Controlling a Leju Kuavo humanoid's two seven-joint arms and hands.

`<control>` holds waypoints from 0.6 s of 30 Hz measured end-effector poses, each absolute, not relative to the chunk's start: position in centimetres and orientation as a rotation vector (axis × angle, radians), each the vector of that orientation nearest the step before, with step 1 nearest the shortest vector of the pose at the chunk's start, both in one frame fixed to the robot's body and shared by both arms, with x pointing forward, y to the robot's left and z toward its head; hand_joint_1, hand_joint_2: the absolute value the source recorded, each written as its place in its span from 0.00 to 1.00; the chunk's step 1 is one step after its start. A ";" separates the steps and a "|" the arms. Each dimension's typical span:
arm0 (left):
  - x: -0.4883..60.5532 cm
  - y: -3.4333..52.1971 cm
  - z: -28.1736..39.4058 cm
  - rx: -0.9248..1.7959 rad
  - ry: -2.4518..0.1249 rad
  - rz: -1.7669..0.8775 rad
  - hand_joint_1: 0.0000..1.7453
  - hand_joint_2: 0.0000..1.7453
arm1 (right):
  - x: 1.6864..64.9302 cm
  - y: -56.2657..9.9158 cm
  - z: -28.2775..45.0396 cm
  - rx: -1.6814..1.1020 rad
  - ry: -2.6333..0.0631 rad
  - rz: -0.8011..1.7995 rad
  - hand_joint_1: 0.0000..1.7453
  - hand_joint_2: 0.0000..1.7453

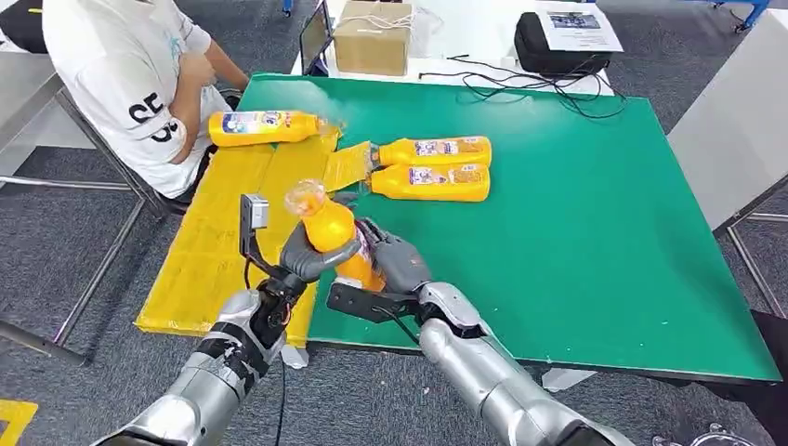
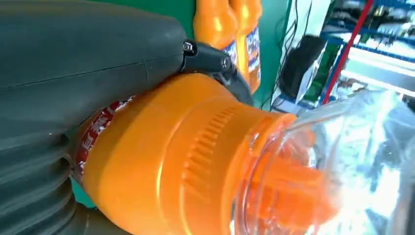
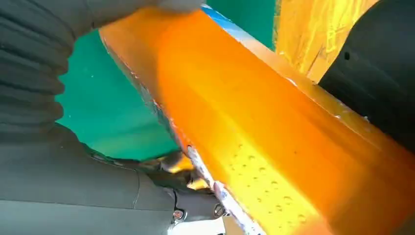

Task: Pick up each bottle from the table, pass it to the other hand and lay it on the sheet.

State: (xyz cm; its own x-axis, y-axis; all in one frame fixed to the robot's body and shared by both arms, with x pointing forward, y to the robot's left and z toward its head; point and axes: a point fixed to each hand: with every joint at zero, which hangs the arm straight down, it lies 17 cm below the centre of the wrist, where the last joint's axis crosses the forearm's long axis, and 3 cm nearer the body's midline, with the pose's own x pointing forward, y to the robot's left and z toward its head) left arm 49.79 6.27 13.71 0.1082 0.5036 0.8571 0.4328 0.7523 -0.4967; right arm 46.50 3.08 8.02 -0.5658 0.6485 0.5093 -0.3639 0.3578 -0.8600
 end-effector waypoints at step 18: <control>51.5 11.2 16.5 -0.753 -1.622 0.294 1.00 1.00 | 48.2 -0.3 10.4 -0.190 -1.745 0.993 0.00 1.00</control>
State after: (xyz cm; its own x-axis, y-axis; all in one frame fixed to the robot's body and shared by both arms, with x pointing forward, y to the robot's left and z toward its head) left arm 51.53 11.18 16.46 -0.0248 0.6183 0.7855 0.3032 0.7534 -0.5835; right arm 48.23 -0.31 10.41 -0.4188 0.5606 0.7144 -0.3275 0.6405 -0.6946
